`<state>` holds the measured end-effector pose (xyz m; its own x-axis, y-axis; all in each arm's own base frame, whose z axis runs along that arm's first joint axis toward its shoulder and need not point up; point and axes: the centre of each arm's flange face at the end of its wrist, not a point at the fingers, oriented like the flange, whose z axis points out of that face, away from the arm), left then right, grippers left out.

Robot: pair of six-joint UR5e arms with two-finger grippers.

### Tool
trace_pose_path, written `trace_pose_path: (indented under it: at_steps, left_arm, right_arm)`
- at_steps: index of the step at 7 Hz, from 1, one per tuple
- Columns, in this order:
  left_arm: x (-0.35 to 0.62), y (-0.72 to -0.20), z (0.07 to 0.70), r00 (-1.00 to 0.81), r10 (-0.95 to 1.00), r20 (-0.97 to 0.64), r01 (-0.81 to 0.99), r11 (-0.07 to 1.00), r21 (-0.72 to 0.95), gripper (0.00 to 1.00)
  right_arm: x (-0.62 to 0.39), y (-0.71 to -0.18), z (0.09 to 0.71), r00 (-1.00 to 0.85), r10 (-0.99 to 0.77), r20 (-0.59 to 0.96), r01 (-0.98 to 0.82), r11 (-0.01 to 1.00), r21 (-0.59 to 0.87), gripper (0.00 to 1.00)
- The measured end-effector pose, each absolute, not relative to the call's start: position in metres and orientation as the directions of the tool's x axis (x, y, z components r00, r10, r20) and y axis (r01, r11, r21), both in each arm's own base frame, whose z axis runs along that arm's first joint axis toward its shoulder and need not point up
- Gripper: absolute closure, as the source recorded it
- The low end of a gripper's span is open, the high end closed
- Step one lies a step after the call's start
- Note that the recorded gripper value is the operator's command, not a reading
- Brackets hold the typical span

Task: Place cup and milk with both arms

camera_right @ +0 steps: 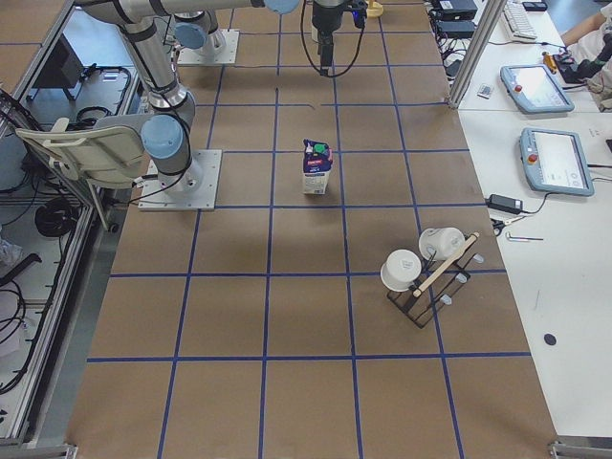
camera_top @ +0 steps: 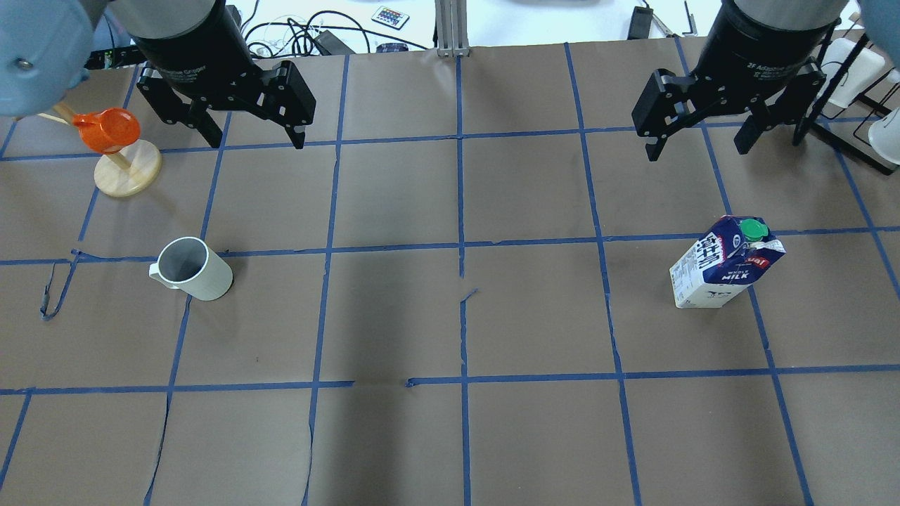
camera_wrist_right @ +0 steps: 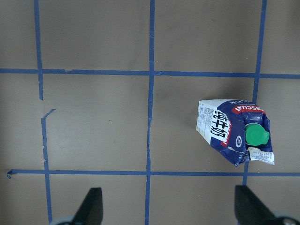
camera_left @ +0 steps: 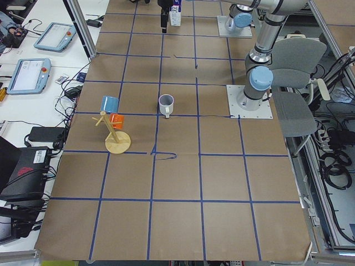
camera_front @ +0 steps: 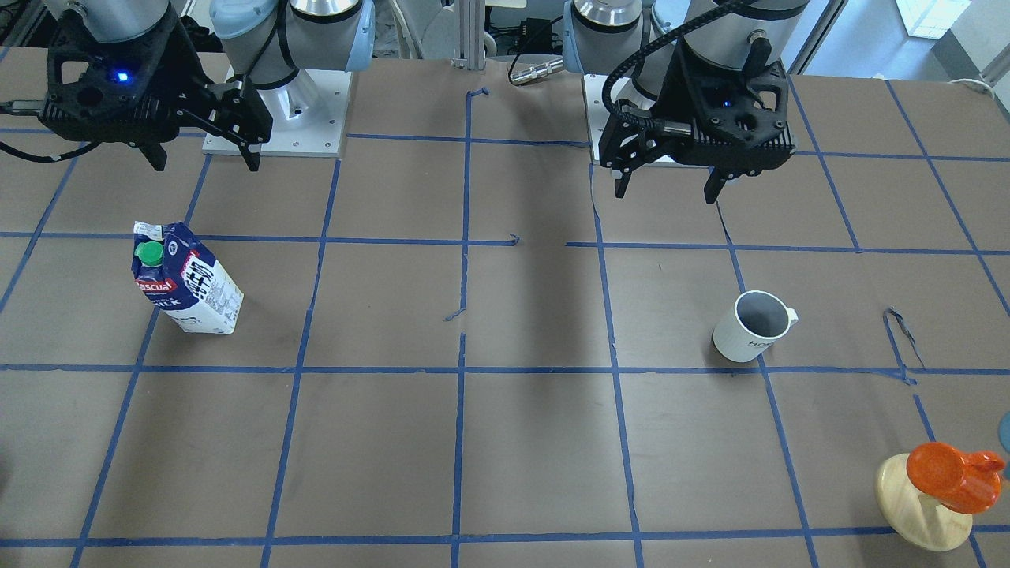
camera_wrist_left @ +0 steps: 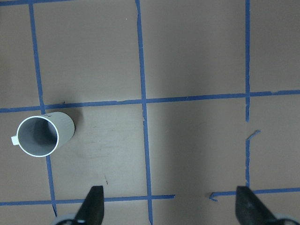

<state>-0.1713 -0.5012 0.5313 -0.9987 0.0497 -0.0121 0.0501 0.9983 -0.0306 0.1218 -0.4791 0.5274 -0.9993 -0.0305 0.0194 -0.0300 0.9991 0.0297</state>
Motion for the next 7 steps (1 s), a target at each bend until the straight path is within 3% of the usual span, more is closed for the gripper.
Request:
trace_pose_path:
  at_steps: [7]
  left_arm:
    - [-0.169,-0.500,0.530,-0.998,0.067,-0.004,0.067,0.997,-0.026,0.00]
  right_arm:
    - [0.121,-0.477,0.515,-1.000,-0.018,0.022,-0.016,0.996,0.084,0.00]
